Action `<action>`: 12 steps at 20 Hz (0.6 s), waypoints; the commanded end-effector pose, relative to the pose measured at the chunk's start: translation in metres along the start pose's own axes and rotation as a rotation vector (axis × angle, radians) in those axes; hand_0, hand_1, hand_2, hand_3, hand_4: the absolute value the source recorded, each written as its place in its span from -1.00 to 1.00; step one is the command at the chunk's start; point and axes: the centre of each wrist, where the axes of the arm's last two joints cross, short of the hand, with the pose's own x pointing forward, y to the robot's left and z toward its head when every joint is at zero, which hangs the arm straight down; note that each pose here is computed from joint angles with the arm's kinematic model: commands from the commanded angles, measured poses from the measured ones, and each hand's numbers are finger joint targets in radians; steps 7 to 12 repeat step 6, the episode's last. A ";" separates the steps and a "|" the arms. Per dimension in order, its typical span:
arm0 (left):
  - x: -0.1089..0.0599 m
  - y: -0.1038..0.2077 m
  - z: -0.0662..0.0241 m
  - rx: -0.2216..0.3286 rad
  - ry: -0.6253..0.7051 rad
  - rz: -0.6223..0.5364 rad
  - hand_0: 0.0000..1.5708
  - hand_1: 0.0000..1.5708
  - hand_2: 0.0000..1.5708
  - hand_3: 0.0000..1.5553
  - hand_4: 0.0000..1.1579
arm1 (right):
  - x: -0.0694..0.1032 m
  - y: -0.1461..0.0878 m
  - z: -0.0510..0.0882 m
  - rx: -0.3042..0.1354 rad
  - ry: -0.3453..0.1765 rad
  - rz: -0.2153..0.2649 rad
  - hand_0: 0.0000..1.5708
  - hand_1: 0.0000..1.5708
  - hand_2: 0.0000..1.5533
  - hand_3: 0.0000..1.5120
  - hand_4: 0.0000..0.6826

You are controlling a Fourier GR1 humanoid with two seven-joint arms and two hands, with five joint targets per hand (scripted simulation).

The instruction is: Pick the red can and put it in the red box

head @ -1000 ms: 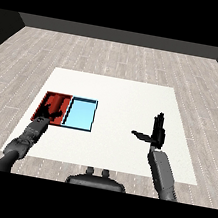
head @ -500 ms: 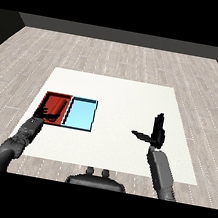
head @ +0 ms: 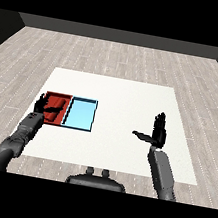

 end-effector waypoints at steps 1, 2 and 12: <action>0.033 0.016 -0.0126 -0.033 -0.221 0.199 0.73 0.73 0.59 -1.00 -1.00 | 0.003 0.001 0.000 0.036 -0.030 -0.012 -1.00 -1.00 -1.00 -1.00 -1.00; 0.014 -0.002 -0.0006 -0.081 -0.259 0.239 -0.15 -0.15 -0.52 -1.00 -1.00 | 0.004 -0.001 0.003 0.048 -0.034 -0.032 -1.00 -1.00 -1.00 -1.00 -1.00; 0.027 -0.021 0.0084 -0.175 -0.402 0.366 -1.00 -1.00 -1.00 -1.00 -1.00 | 0.004 0.005 0.007 0.097 -0.044 -0.026 -1.00 -1.00 -1.00 -1.00 -1.00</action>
